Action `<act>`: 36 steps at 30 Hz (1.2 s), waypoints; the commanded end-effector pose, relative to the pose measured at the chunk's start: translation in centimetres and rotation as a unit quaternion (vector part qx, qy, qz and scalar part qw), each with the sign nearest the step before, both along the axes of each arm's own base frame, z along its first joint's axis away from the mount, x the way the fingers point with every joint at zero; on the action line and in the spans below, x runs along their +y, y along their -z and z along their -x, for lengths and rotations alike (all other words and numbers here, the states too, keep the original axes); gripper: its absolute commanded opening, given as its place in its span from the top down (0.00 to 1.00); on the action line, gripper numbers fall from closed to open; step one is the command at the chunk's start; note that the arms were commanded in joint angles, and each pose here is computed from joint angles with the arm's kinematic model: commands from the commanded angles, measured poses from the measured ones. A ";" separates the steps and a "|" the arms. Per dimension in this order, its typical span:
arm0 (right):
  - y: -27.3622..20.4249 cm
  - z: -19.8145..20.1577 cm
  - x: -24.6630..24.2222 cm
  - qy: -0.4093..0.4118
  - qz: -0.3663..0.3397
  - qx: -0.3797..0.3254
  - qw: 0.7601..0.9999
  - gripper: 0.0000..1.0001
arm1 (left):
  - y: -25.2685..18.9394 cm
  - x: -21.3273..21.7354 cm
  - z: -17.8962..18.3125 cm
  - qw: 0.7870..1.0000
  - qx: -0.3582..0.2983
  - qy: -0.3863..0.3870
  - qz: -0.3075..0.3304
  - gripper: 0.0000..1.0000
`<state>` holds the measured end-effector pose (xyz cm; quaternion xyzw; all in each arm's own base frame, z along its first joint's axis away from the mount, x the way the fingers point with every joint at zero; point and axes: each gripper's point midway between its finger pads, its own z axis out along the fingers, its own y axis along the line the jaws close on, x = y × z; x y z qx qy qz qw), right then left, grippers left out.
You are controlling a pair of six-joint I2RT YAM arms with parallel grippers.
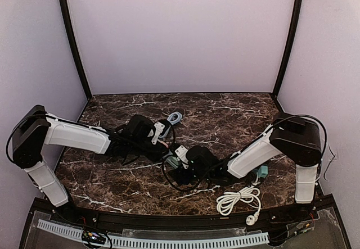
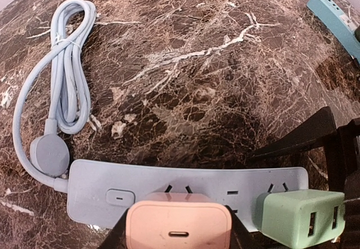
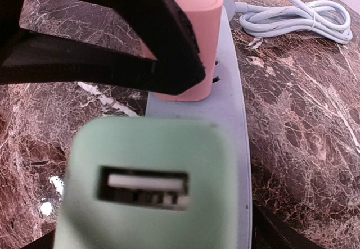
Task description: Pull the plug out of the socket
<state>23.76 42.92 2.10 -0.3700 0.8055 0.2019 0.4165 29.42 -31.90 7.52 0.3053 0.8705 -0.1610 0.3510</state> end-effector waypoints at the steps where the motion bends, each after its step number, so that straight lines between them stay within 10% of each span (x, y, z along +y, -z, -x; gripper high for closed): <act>1: 1.2 -0.3 -0.5 0.002 0.020 -0.008 1.000 0.15 | -1.1 -0.9 -0.3 1.000 -0.009 0.008 0.025 0.78; 26: -1.9 -1.8 1.4 -0.027 -0.005 -0.104 0.994 0.22 | 1.7 -1.3 0.8 0.998 0.045 0.033 -0.005 0.79; 36: -0.3 -2.4 0.8 -0.016 0.003 -0.087 0.996 0.50 | 1.5 -1.4 1.1 0.998 0.049 0.038 0.000 0.79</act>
